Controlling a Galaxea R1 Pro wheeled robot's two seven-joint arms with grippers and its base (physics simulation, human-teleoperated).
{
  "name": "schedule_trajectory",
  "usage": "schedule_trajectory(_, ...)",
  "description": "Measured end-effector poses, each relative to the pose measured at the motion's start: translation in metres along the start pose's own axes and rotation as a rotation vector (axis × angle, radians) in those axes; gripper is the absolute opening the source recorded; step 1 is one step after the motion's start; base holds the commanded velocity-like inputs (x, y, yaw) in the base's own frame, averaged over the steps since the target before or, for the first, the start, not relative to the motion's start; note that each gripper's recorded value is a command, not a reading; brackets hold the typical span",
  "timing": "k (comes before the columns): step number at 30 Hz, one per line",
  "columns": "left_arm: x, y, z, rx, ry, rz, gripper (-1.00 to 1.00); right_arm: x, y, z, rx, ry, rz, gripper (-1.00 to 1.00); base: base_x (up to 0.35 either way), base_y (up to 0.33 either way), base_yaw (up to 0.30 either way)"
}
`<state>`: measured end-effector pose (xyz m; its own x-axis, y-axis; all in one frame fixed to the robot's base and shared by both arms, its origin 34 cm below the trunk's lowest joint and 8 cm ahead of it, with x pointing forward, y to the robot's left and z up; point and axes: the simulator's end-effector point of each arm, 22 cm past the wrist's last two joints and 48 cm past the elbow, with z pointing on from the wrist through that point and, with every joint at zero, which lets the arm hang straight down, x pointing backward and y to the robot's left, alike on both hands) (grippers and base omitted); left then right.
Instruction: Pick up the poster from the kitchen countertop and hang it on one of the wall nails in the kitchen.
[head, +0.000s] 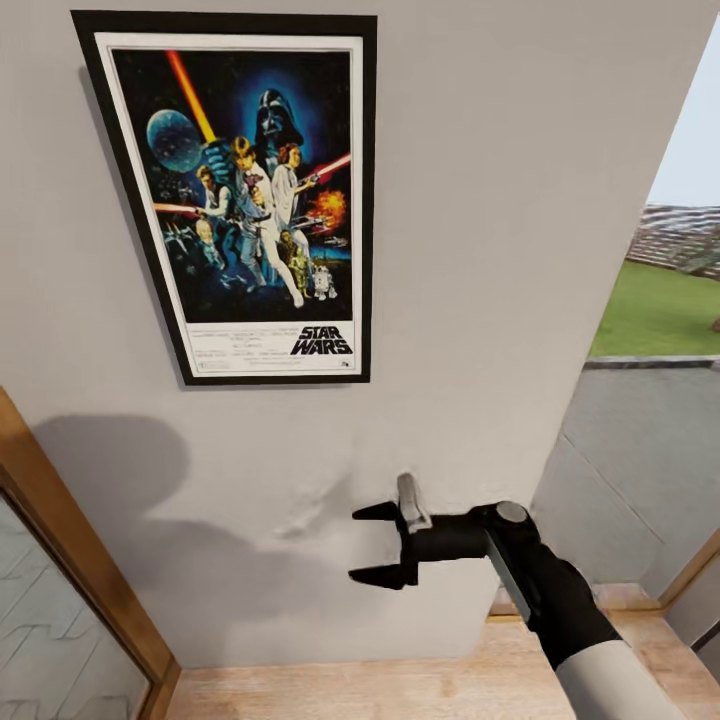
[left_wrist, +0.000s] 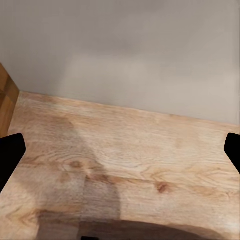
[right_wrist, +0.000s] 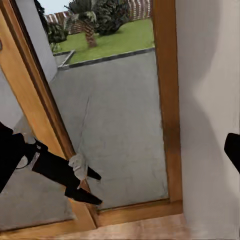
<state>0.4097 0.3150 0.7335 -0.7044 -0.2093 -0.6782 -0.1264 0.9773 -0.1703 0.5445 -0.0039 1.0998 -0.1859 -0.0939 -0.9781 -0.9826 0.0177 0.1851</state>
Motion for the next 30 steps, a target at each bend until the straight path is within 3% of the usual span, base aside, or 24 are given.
schedule_trajectory(1,0.0,0.0,0.0,0.001,0.0,0.0,1.0,0.021,0.002,-0.003,0.011,0.007,0.027,1.0,-0.006,0.0,0.0)
schedule_trajectory(2,-0.001,-0.002,0.0,0.01,-0.002,-0.001,1.0,0.078,0.002,-0.025,0.061,0.024,-0.001,1.0,-0.062,0.0,0.0)
schedule_trajectory(3,0.0,-0.002,0.0,0.01,-0.001,-0.001,1.0,0.17,0.019,-0.039,0.091,0.068,0.231,1.0,-0.153,0.0,0.0)
schedule_trajectory(4,0.0,-0.002,0.001,0.011,0.0,-0.001,1.0,0.205,0.029,-0.048,0.11,0.083,0.312,1.0,-0.242,0.0,0.0)
schedule_trajectory(5,0.0,-0.003,0.0,0.011,0.0,-0.001,1.0,0.229,0.036,-0.06,0.138,0.089,0.345,1.0,-0.26,0.0,0.0)
schedule_trajectory(9,0.0,-0.003,0.001,0.012,0.0,-0.001,1.0,0.26,0.04,-0.084,0.216,0.079,0.418,1.0,-0.206,0.0,0.0)
schedule_trajectory(17,-0.001,-0.003,0.0,0.012,-0.001,-0.001,1.0,0.272,0.019,-0.094,0.336,0.099,0.42,1.0,-0.168,0.0,0.0)
schedule_trajectory(21,0.0,-0.002,0.0,0.011,-0.001,-0.001,1.0,0.285,-0.001,-0.107,0.455,0.128,0.428,1.0,-0.026,0.0,0.0)
schedule_trajectory(22,0.0,-0.002,0.0,0.011,-0.001,-0.001,1.0,0.306,-0.004,-0.13,0.529,0.17,0.472,1.0,-0.006,0.0,0.0)
schedule_trajectory(26,0.001,-0.002,0.0,0.01,0.001,-0.001,1.0,0.339,0.01,-0.166,0.595,0.227,0.562,1.0,-0.002,0.0,0.0)
schedule_trajectory(27,0.001,-0.002,0.0,0.008,0.002,-0.002,1.0,0.372,0.027,-0.202,0.681,0.274,0.659,1.0,0.0,0.0,0.0)
schedule_trajectory(28,0.003,-0.001,0.0,0.007,0.006,-0.003,1.0,0.418,0.041,-0.243,0.86,0.381,0.746,1.0,0.0,0.0,0.0)
schedule_trajectory(29,0.004,-0.001,0.0,0.006,0.008,-0.003,1.0,0.43,0.041,-0.257,0.937,0.413,0.76,1.0,0.0,0.0,0.0)
schedule_trajectory(30,0.005,-0.001,0.0,0.005,0.011,-0.003,1.0,0.46,0.045,-0.295,1.145,0.53,0.777,1.0,0.0,0.0,0.0)
